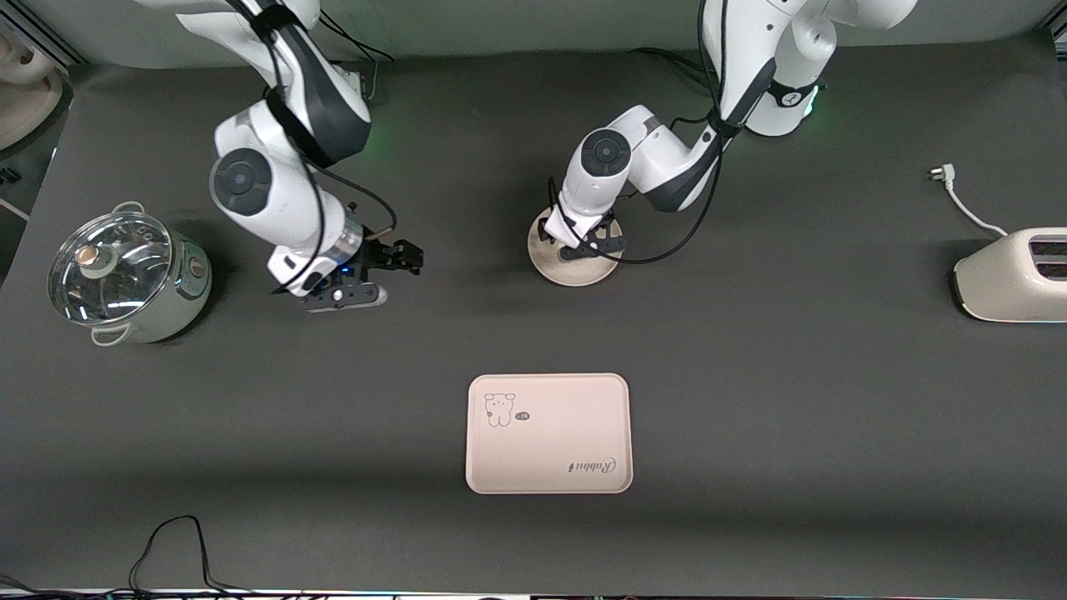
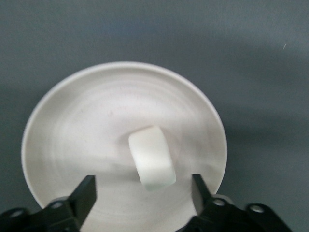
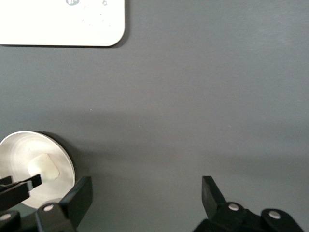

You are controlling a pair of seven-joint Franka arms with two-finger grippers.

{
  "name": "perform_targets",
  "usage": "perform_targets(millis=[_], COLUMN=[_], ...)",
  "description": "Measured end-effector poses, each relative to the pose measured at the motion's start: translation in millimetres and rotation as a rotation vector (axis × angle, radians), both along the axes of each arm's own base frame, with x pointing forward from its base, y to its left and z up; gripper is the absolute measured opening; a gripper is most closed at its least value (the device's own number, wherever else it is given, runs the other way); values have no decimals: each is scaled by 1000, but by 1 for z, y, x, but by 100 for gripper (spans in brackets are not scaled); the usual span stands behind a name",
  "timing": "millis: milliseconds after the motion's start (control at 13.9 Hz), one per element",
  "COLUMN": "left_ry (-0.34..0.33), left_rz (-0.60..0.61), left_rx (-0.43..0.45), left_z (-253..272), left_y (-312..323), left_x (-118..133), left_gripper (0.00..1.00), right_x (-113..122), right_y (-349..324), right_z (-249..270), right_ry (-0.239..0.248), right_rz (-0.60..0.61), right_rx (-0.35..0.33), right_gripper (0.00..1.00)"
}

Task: Place bun in plate and plate on tray
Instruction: 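Lower the bun onto the plate and open the left gripper, then withdraw the left gripper while the right gripper reaches the plate rim, then grasp the plate rim with the right gripper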

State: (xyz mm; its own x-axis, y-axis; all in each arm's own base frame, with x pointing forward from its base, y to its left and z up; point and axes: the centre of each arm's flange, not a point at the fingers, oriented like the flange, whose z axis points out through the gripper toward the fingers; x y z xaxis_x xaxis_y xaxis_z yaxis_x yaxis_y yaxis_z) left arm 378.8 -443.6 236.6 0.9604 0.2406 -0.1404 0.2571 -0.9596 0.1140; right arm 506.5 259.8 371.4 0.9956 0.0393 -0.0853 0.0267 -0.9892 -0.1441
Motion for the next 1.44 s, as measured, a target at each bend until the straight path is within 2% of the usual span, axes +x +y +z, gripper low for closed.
perform_targets(millis=[72,359,503,718,862,1077,1221,1436], left_ry=[-13,-161,-201,-174,-144,-138,-134,-118], left_rz=[15,-3,-35,-104,-137,-176,-205,-221], left_rx=[11,96,122,175,193,198,197,194], left_z=[14,122,171,215,244,270,283,310], left_y=[8,86,146,223,277,359,396,420], left_x=[12,79,105,128,148,170,175,177], left_gripper=[100,100,100,100,100,100,100,100], right_x=[-9,-46,-64,-95,-110,-119,-123,-136], right_y=[6,56,87,124,142,157,171,187], right_z=[-15,-49,-63,-106,-137,-163,-161,-157], right_ry=[-12,-1,-24,-78,-97,-93,-83,-82], right_rz=[-4,-25,-41,-57,-88,-118,-123,-115], right_rx=[6,4,-23,-114,-101,-71,-46,-33], right_gripper=[100,100,100,97,97,97,96,95])
